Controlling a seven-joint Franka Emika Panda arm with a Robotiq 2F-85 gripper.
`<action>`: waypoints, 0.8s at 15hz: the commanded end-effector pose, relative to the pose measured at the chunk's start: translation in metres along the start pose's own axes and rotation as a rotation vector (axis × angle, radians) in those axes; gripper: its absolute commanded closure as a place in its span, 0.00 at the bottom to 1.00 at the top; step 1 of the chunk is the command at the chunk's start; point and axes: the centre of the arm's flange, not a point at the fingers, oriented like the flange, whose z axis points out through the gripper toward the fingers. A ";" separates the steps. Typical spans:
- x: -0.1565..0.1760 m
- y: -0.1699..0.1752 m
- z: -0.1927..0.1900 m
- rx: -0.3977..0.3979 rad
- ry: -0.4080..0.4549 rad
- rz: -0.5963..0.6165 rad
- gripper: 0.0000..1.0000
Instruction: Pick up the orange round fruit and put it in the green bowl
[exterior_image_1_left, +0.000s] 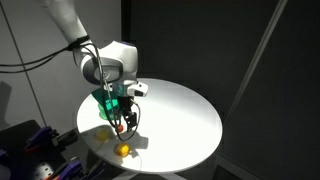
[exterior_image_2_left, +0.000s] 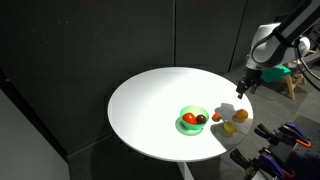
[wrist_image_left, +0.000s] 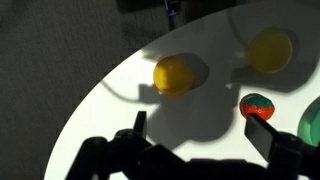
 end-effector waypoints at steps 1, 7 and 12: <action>-0.002 -0.004 0.013 -0.009 0.001 0.036 0.00; -0.006 -0.002 0.032 -0.021 -0.030 0.082 0.00; -0.012 0.003 0.047 -0.028 -0.065 0.124 0.00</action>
